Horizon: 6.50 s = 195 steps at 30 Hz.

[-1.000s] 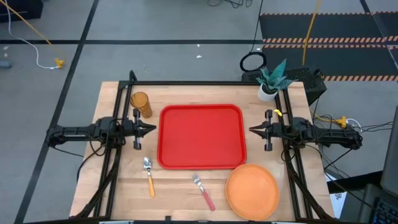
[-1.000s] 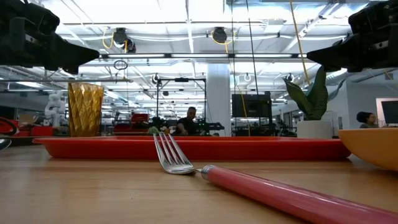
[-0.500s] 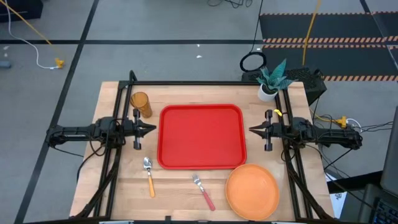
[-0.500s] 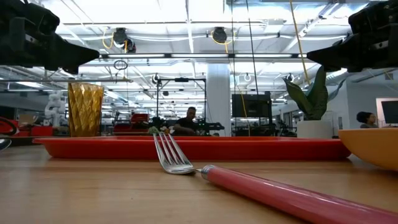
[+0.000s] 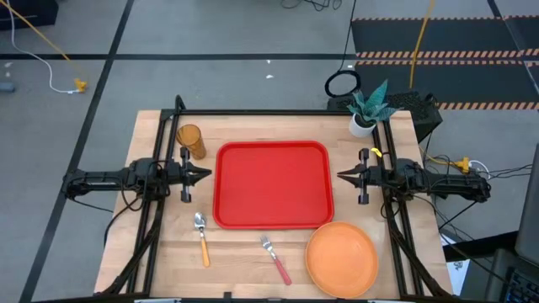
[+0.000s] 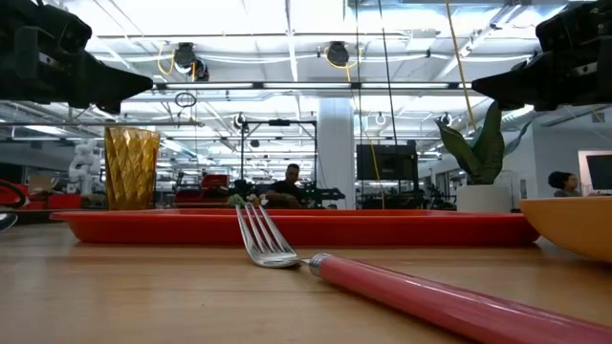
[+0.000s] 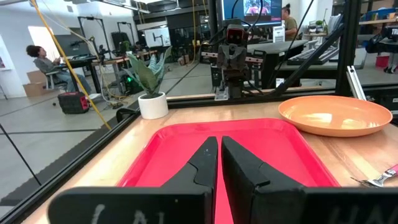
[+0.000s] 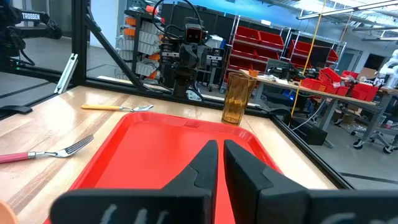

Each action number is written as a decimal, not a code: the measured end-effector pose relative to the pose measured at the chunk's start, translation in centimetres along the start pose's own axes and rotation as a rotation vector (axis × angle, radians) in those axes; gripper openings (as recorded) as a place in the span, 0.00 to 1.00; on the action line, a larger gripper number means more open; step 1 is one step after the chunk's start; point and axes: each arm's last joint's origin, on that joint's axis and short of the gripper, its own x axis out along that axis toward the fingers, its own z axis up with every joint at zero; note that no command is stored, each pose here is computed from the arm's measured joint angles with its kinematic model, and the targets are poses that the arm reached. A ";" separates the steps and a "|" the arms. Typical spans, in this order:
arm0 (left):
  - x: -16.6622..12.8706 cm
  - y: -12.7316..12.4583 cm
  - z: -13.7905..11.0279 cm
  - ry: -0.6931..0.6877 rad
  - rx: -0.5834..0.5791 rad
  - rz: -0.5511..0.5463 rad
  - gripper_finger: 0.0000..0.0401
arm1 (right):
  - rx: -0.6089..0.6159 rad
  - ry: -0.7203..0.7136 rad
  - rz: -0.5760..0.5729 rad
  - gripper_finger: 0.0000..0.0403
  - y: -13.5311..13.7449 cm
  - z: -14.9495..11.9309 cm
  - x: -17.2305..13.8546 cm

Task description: Pick and place plate/cup/fork/spoon on tray

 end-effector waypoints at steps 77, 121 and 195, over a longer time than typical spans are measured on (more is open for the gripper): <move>5.3 5.7 21.1 1.055 -0.158 0.449 0.07 | 0.472 0.011 0.002 0.04 -0.4 2.2 0.0; 11.3 10.8 11.9 1.525 -0.409 0.751 0.53 | 0.577 0.213 0.172 0.04 -0.3 4.5 2.2; 12.5 5.8 21.1 1.300 -0.275 0.491 0.02 | 0.419 0.120 0.196 0.04 -0.3 5.3 2.3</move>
